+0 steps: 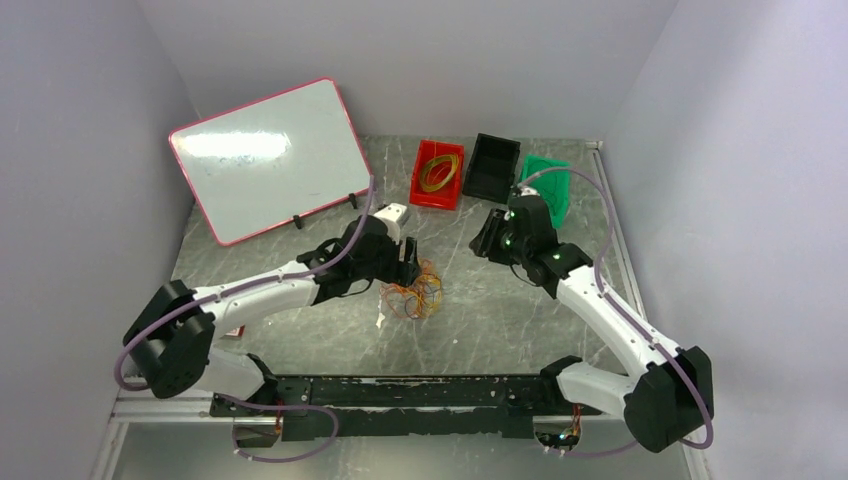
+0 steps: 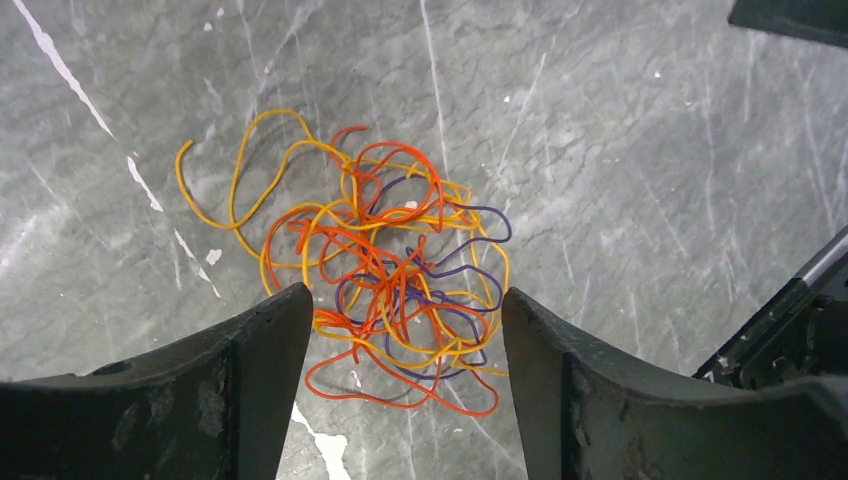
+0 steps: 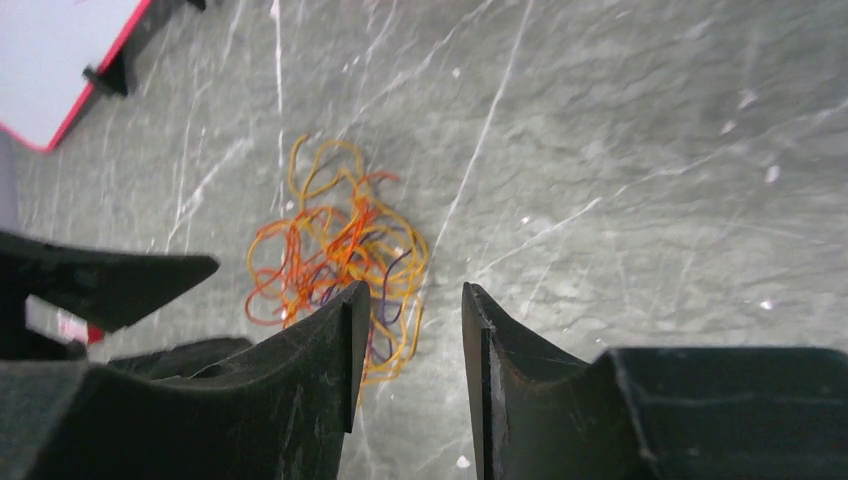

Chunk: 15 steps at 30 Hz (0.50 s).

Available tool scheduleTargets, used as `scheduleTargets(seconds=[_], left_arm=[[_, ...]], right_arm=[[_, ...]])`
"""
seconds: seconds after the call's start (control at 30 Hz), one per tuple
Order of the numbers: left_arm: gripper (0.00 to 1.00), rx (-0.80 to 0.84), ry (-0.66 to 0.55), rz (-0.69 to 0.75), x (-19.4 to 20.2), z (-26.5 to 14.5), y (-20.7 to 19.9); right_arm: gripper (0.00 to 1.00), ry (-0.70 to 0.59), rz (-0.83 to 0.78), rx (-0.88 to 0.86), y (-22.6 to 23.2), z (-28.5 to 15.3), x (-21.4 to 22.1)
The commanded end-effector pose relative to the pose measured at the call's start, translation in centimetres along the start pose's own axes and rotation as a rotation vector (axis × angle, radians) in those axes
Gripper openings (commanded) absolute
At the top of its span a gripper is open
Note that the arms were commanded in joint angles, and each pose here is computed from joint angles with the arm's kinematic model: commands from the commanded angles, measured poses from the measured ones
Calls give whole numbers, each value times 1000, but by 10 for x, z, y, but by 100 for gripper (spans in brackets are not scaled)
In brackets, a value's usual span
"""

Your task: Untangle the cables

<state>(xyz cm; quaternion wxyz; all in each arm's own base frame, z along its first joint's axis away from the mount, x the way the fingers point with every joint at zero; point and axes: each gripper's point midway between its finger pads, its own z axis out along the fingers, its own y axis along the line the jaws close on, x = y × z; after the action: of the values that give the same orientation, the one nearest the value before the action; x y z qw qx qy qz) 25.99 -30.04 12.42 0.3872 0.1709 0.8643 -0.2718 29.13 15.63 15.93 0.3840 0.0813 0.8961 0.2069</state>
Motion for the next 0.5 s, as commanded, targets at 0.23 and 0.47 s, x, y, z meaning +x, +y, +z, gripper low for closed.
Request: scheduleTargets(seconds=[0.23,0.47], left_arm=[[75,-86,-2,-41,1,15,8],[74,-81,28,-44,11,20,7]], right_arm=[[41,258,-69,-259,30,11,68],[37,342,-127,-275,46,27,97]])
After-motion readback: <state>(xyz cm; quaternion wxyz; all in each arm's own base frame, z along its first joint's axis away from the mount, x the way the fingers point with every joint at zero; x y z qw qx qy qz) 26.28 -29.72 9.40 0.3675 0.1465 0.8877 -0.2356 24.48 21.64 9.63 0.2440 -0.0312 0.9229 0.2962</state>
